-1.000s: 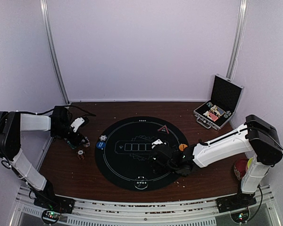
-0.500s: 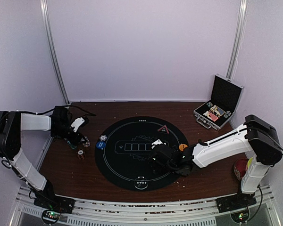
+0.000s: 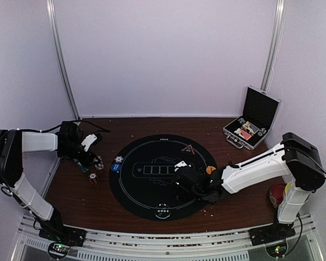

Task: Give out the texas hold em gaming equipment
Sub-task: Pick up the pile of poker chips from the pile of poker chips, then place the pile of poker chips at the dealer area.

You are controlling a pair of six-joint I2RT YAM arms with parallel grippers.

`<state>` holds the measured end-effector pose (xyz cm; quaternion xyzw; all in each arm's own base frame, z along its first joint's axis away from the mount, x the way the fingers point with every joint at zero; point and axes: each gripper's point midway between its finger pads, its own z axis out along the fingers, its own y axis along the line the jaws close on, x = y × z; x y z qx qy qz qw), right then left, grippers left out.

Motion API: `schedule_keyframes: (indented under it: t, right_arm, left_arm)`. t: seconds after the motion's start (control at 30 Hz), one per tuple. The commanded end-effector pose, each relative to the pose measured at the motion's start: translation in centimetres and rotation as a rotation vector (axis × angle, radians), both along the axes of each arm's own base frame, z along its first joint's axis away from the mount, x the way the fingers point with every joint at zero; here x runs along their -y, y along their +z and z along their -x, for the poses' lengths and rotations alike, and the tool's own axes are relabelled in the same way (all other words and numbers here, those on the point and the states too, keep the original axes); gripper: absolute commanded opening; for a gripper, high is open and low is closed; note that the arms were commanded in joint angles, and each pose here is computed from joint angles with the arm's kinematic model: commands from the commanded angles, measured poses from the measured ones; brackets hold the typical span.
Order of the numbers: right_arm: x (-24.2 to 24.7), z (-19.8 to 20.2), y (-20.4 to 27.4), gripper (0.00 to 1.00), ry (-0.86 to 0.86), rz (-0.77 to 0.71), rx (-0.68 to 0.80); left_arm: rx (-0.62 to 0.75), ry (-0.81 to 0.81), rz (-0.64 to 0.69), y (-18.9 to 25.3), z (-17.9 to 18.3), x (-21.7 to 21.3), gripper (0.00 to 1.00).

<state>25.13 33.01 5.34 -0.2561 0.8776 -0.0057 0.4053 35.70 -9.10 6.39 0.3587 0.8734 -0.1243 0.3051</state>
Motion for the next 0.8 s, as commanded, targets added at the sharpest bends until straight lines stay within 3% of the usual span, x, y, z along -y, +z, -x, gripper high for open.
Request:
schedule_keyframes:
  t: [0.0,0.27,0.6,0.77]
  right_arm:
    - [-0.2,-0.2,0.4,1.0,-0.011,0.014,0.026]
    - [0.2,-0.3,0.8,1.0,-0.018,0.02,0.041]
    - [1.1,-0.8,1.7,1.0,-0.042,0.036,0.089]
    - [1.9,-1.1,2.9,1.0,-0.062,0.016,0.124]
  left_arm:
    - [0.069,-0.024,0.028,2.6,-0.3,0.4,0.26]
    - [0.12,-0.145,0.079,5.2,2.2,2.4,0.26]
    - [0.205,-0.554,0.092,6.4,10.3,11.3,0.26]
    - [0.186,-0.747,0.115,6.4,14.7,14.8,0.26]
